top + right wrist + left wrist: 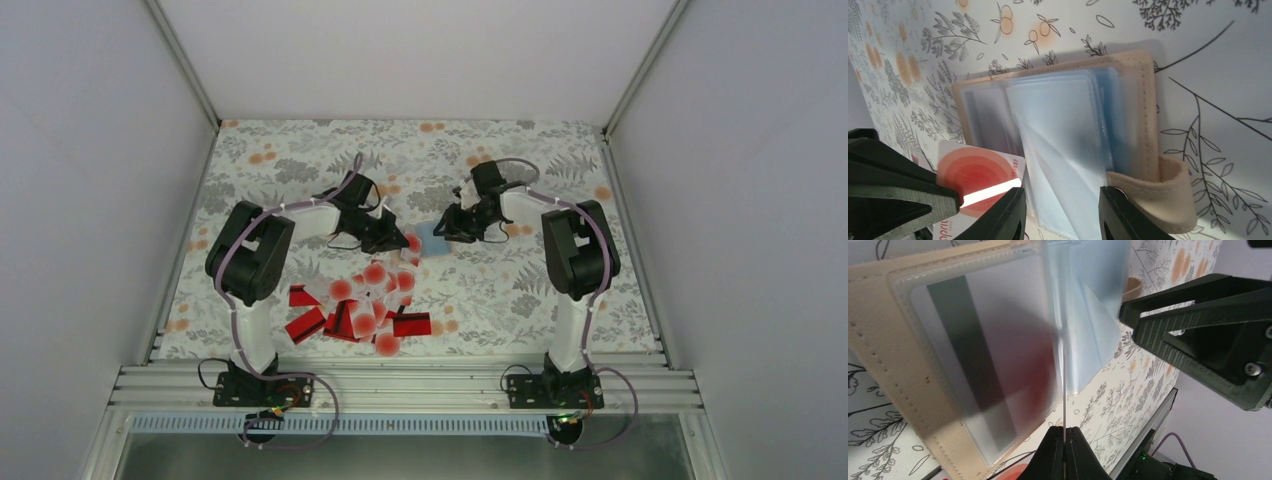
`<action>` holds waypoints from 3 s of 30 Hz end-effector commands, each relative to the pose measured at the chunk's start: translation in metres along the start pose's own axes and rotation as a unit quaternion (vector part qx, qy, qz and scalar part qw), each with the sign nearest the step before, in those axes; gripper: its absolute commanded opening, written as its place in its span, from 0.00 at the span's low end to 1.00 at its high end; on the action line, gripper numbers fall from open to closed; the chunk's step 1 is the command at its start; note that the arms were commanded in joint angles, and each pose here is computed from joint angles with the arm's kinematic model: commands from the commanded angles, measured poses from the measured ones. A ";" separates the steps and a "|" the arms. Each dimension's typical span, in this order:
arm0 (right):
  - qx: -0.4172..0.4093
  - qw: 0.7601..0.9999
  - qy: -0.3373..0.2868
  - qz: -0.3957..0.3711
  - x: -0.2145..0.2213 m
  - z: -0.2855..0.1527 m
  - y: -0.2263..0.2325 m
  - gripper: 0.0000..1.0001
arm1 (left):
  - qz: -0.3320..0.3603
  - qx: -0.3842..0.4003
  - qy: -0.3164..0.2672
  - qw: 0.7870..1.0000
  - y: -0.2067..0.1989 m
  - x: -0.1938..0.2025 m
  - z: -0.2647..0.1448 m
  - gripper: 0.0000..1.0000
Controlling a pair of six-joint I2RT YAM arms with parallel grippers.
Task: Put the credit cards into the card holder
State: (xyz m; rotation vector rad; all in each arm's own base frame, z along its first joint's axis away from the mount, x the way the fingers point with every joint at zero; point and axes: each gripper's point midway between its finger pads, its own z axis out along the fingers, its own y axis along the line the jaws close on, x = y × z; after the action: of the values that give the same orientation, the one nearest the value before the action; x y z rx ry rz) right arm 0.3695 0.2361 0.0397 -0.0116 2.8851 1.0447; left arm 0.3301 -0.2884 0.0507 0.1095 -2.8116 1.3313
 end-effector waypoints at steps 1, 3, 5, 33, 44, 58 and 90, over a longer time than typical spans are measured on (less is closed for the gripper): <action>0.017 1.000 0.000 0.003 0.004 0.004 -0.016 0.38 | 0.012 0.014 0.000 1.000 -0.013 -0.006 0.003 0.02; 0.024 1.000 -0.001 0.005 0.005 0.003 -0.020 0.38 | 0.018 0.016 0.001 1.000 -0.016 -0.006 0.005 0.03; 0.029 1.000 -0.001 0.005 0.006 0.003 -0.023 0.38 | 0.021 0.016 0.002 1.000 -0.017 -0.006 0.007 0.02; 0.031 0.998 0.034 0.037 0.036 0.011 -0.057 0.38 | 0.026 0.041 -0.033 0.998 -0.008 -0.030 0.033 0.02; 0.024 0.998 0.032 0.044 0.036 0.006 -0.060 0.38 | 0.017 0.057 -0.048 0.997 -0.005 -0.034 0.040 0.02; 0.041 0.998 0.022 0.038 0.036 -0.002 -0.068 0.39 | 0.023 0.057 -0.051 0.997 -0.004 -0.035 0.052 0.03; -0.010 0.994 0.075 0.074 0.080 0.018 -0.074 0.33 | -0.017 0.058 -0.087 0.994 0.004 -0.034 0.062 0.03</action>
State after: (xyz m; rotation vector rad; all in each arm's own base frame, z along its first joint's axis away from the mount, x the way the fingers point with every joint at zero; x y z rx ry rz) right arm 0.3453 0.2123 0.0237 -0.0319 2.7806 1.2746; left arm 0.3686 -0.3376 0.0292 0.1871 -2.8161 1.6349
